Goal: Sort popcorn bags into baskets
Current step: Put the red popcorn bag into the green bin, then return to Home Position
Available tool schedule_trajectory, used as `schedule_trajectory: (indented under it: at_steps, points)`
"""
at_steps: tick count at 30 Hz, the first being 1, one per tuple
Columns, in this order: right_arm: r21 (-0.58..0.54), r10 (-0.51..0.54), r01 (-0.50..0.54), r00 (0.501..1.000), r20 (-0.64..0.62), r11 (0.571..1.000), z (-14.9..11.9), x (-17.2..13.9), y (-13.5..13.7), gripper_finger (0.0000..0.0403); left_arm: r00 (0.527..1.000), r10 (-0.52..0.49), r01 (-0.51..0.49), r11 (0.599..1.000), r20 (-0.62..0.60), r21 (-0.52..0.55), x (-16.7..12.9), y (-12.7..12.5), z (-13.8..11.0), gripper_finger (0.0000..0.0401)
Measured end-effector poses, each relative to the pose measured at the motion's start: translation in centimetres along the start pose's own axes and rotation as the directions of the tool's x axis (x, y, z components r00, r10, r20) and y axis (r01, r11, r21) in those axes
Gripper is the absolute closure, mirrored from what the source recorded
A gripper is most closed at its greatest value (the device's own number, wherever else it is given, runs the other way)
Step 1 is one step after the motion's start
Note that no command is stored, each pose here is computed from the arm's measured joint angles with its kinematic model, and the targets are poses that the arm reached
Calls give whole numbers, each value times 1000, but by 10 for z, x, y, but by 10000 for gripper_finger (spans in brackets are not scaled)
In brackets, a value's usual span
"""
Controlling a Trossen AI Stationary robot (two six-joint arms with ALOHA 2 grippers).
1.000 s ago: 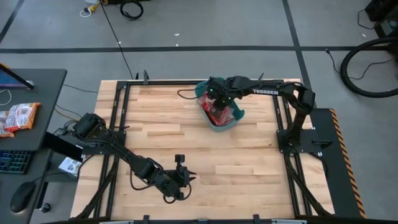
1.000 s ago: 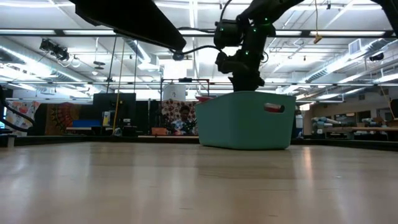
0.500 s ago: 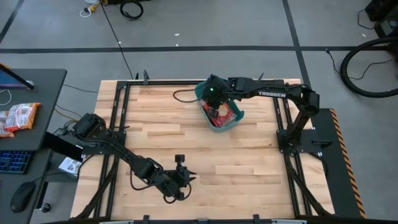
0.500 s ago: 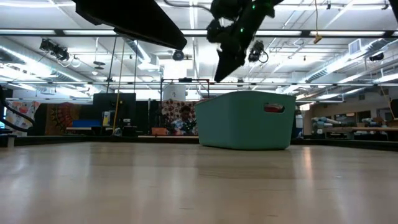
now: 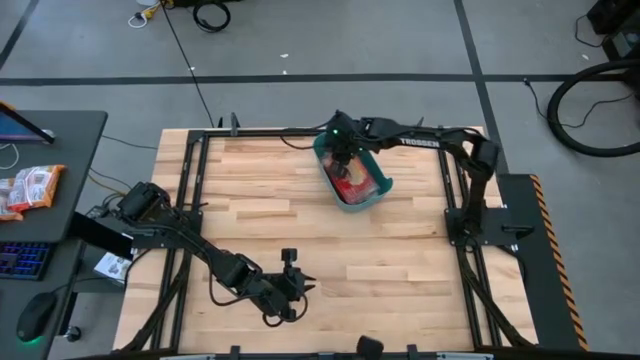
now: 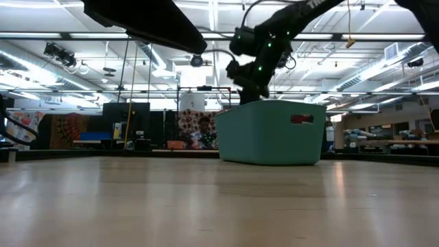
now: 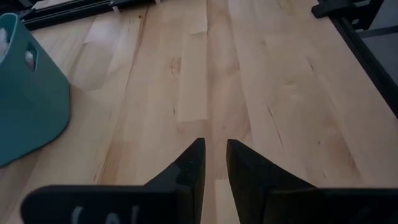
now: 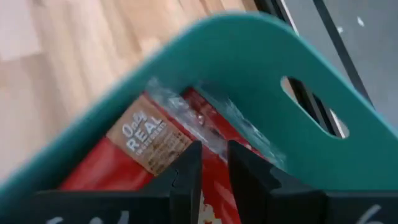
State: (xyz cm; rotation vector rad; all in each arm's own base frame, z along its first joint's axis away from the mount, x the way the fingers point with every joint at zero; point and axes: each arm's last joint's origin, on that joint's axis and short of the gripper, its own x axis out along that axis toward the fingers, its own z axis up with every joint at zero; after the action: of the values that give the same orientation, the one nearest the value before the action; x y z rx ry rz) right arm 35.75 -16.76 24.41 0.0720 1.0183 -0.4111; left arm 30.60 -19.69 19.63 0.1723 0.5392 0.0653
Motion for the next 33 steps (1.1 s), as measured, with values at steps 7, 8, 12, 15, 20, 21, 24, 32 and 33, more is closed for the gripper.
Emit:
schedule_trajectory:
  at_steps: [7,8,12,15,20,21,24,32,33]
  points:
    - [73,-139,142,989,-40,987,-5,9,-23,326,1000,1,-1,1000,-11,10,0,0,-1,330]
    - [78,-129,131,991,-31,988,-4,6,-25,328,1000,2,-2,1000,-13,12,0,0,-2,330]
    - [72,-101,96,993,68,993,5,-24,-25,334,1000,3,-3,1000,-16,15,0,0,-2,330]
    - [26,-111,109,987,114,994,7,-48,-21,337,1000,3,-3,1000,-17,15,0,0,-2,330]
    - [10,-81,81,985,150,997,5,-81,-10,338,1000,3,-3,1000,-16,15,0,0,-2,330]
    - [7,-68,67,989,131,998,3,-82,-7,338,1000,3,-3,1000,-16,15,0,0,-2,330]
    - [-12,-36,36,999,31,999,-6,-82,6,338,1000,3,-3,1000,-16,13,0,0,-2,330]
    - [-142,63,-69,997,-48,987,-21,-93,70,339,1000,23,-22,999,-10,50,-10,-1,0,330]
    - [-151,67,-69,998,-21,986,-23,-98,76,340,999,42,-42,998,0,56,-16,-1,2,330]
